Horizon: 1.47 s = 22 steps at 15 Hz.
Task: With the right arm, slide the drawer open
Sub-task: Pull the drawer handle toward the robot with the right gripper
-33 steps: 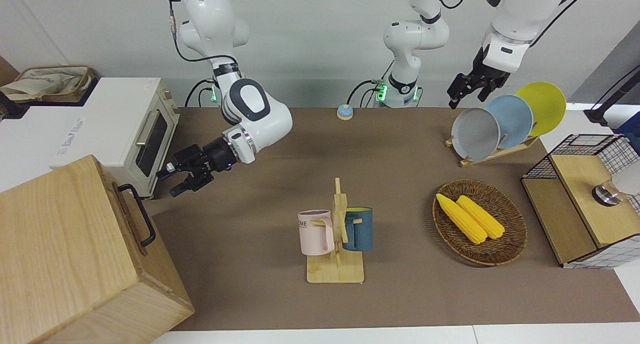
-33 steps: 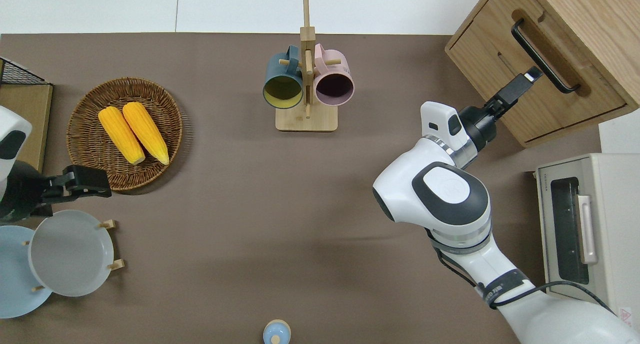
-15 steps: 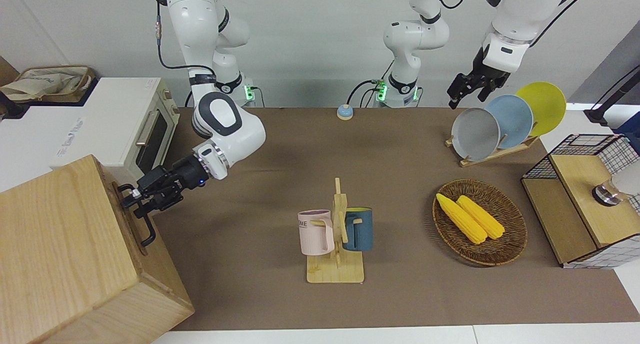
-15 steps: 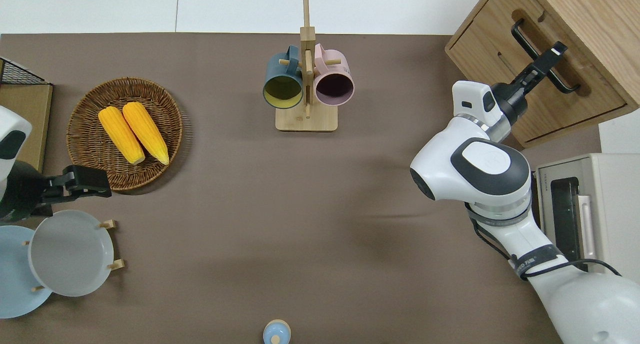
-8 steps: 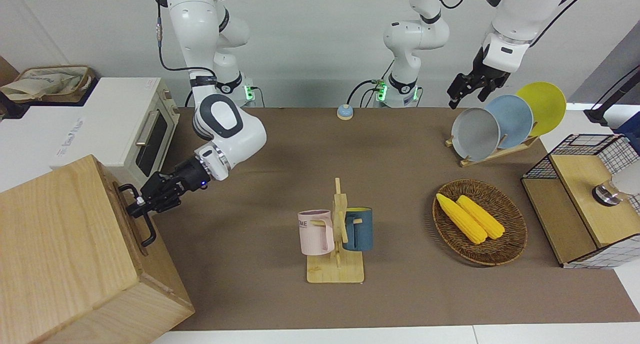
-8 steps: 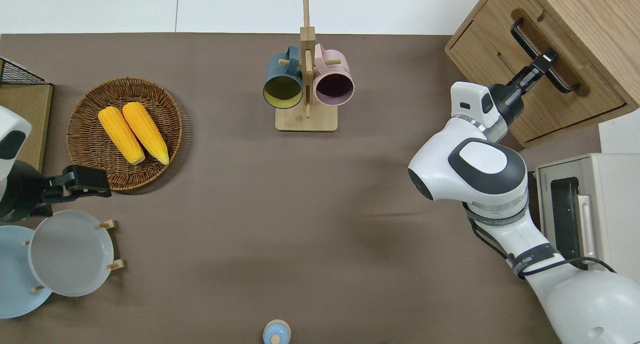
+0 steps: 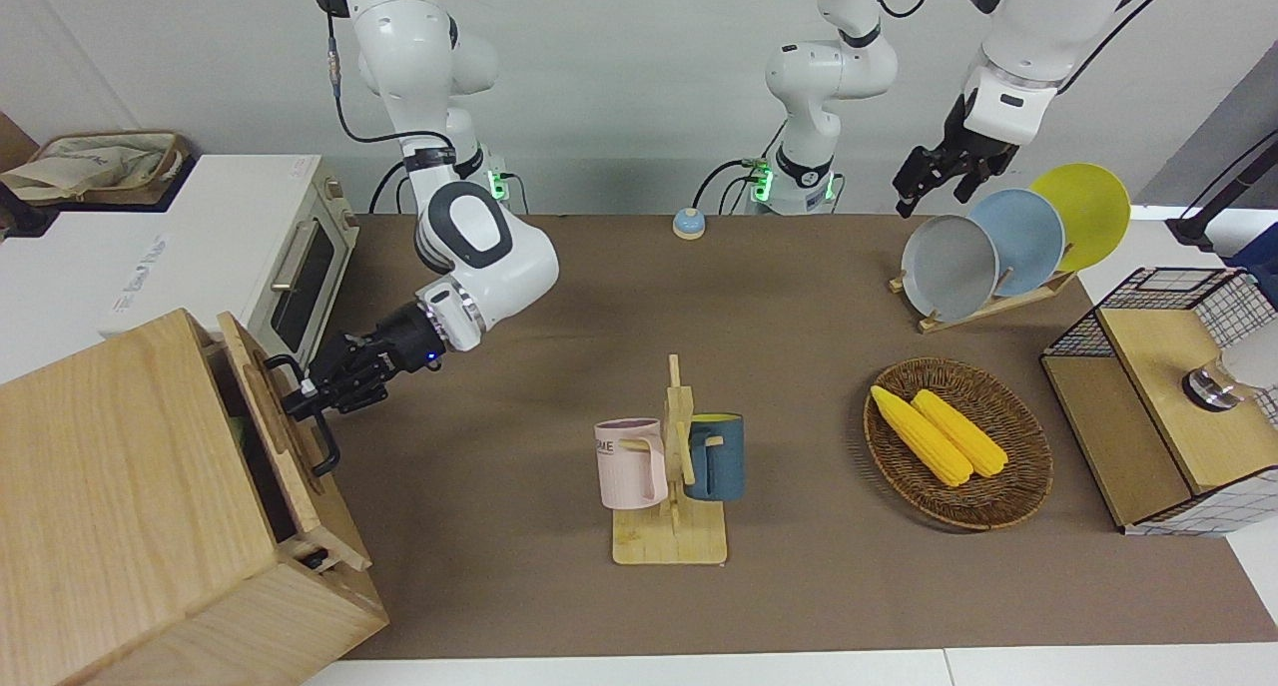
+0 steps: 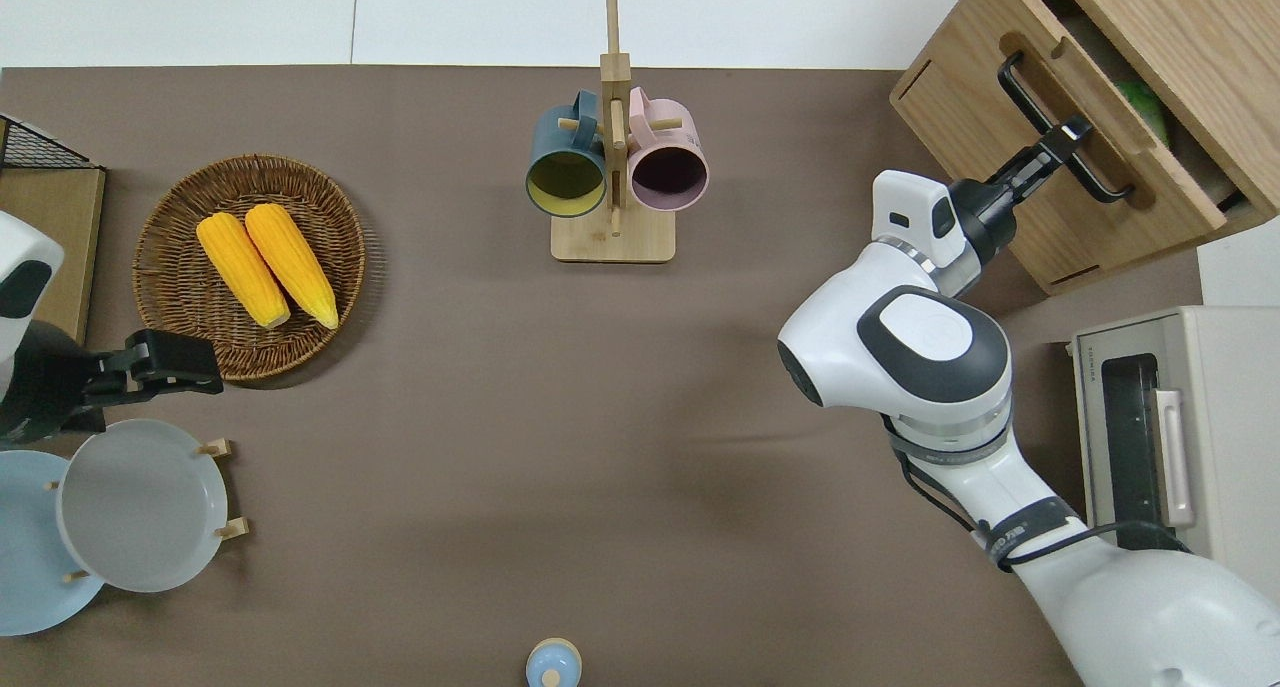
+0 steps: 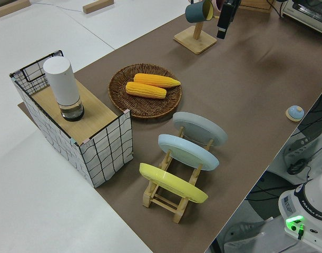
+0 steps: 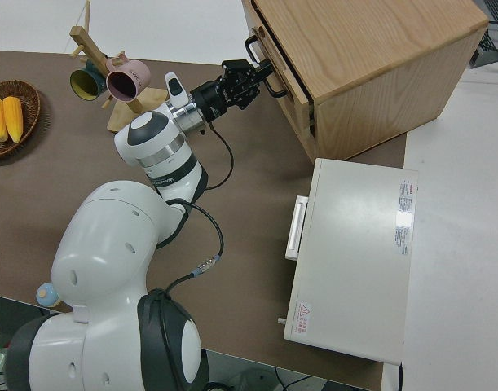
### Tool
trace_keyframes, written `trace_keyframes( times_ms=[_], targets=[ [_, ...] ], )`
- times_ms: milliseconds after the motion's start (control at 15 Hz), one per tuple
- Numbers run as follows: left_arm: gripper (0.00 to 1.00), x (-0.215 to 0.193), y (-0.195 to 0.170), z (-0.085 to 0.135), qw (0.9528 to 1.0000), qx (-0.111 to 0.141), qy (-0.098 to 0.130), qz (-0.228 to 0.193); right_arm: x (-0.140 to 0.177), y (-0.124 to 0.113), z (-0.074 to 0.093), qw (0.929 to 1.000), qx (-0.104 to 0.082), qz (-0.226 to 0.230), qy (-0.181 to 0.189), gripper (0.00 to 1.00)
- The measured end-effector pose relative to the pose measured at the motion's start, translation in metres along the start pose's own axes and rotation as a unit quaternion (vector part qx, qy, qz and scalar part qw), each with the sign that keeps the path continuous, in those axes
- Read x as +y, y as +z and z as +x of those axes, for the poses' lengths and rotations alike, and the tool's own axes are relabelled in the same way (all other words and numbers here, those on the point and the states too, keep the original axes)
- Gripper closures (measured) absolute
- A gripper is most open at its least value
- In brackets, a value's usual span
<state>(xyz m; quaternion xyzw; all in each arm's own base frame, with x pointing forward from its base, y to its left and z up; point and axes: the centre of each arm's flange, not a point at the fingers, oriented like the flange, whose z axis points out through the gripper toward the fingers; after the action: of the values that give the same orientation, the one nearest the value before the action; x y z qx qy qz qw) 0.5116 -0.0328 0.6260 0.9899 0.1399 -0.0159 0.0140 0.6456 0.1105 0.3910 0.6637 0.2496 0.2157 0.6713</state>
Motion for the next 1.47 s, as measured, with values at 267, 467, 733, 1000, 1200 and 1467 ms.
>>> trace_keyframes(
  times_ms=[267, 467, 733, 1000, 1200, 1467],
  targets=[
    [0.0, 0.0, 0.0, 0.0, 1.0, 0.0, 0.0, 0.0, 0.002, -0.031, 0.009, 0.9998, -0.017, 0.008, 0.01, 0.83],
    [0.0, 0.0, 0.0, 0.0, 1.0, 0.0, 0.0, 0.0, 0.004, -0.054, 0.014, 0.9994, -0.028, 0.014, 0.014, 0.83],
    [0.0, 0.0, 0.0, 0.0, 1.0, 0.0, 0.0, 0.0, 0.007, -0.089, 0.02, 0.9989, -0.039, 0.022, 0.016, 0.83],
    [0.0, 0.0, 0.0, 0.0, 1.0, 0.0, 0.0, 0.0, 0.01, -0.124, 0.024, 0.9984, -0.045, 0.03, 0.017, 0.83],
    [0.0, 0.0, 0.0, 0.0, 1.0, 0.0, 0.0, 0.0, 0.012, -0.151, 0.026, 0.9981, -0.048, 0.035, 0.018, 0.83],
    [0.0, 0.0, 0.0, 0.0, 1.0, 0.0, 0.0, 0.0, 0.015, -0.19, 0.027, 0.9979, -0.049, 0.04, 0.014, 0.83]
  ],
)
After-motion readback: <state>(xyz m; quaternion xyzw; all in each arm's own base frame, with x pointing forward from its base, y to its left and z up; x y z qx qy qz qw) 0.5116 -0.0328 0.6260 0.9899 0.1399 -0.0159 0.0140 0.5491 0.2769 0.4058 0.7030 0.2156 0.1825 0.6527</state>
